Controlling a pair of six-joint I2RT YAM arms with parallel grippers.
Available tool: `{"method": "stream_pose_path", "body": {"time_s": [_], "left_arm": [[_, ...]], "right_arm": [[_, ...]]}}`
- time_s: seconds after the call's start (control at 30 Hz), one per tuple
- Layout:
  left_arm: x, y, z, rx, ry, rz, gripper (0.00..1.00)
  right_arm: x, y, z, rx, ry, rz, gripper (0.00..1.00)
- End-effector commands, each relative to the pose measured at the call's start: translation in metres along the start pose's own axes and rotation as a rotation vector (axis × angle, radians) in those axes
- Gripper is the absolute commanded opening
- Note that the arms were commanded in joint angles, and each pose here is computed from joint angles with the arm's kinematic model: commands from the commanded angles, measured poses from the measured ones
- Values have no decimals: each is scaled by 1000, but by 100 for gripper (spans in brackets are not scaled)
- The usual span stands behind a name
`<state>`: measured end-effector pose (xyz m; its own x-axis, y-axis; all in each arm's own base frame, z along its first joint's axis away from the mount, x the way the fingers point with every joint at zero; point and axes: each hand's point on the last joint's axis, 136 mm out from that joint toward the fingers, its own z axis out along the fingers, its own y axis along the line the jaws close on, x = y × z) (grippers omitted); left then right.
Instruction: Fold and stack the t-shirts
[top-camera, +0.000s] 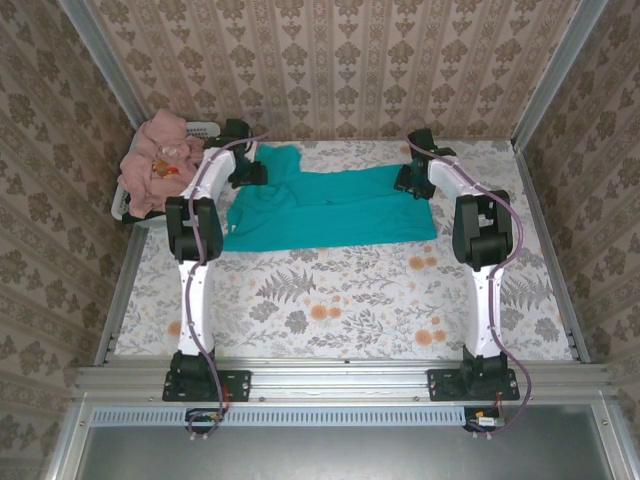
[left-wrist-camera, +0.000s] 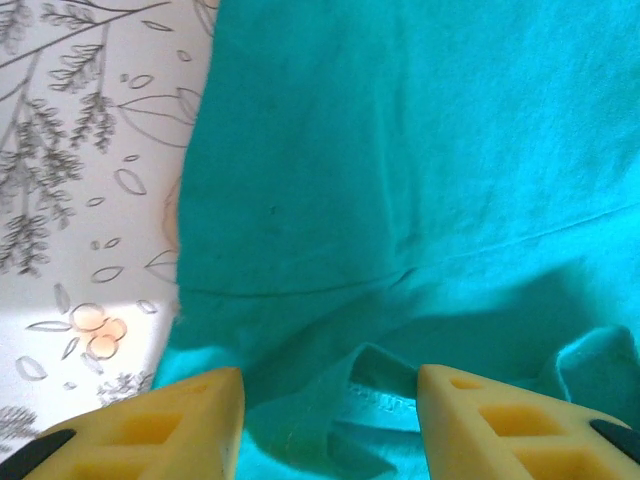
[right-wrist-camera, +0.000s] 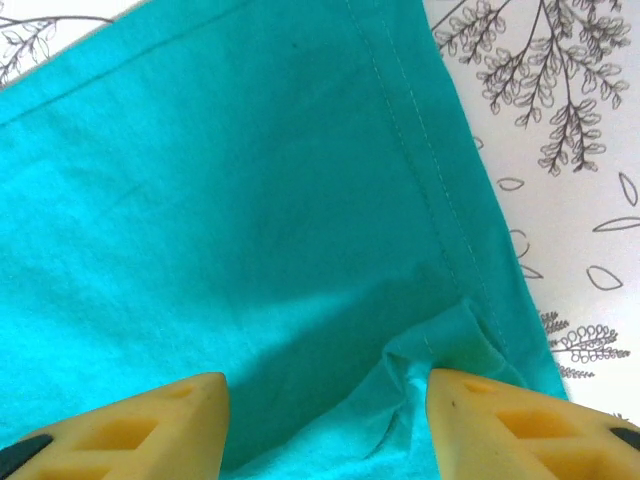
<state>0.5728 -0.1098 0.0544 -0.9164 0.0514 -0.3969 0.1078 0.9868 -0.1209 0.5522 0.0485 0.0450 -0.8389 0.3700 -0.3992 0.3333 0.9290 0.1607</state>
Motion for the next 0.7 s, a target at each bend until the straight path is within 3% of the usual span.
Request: {"method": "stream_pose_path", "body": {"time_s": [0.0, 0.1, 0.17, 0.3, 0.4, 0.57, 0.67], "left_arm": [[-2, -7, 11, 44, 0, 23, 49], [-2, -8, 14, 52, 4, 31, 47], [-2, -8, 13, 56, 6, 34, 40], [-6, -8, 1, 52, -8, 35, 13], [-12, -8, -17, 39, -35, 39, 0], [-19, -12, -61, 32, -92, 52, 0], [-16, -15, -89, 19, -125, 58, 0]], "right_arm": [[-2, -7, 4, 37, 20, -5, 55], [1, -6, 10, 32, 41, -2, 51], [1, -6, 12, 27, 44, 1, 47], [-2, -4, 6, 20, 36, 3, 32], [-7, -2, -4, 13, 17, 2, 18], [-13, -3, -23, 11, -15, -5, 3], [-12, -3, -38, 1, -29, -5, 1]]}}
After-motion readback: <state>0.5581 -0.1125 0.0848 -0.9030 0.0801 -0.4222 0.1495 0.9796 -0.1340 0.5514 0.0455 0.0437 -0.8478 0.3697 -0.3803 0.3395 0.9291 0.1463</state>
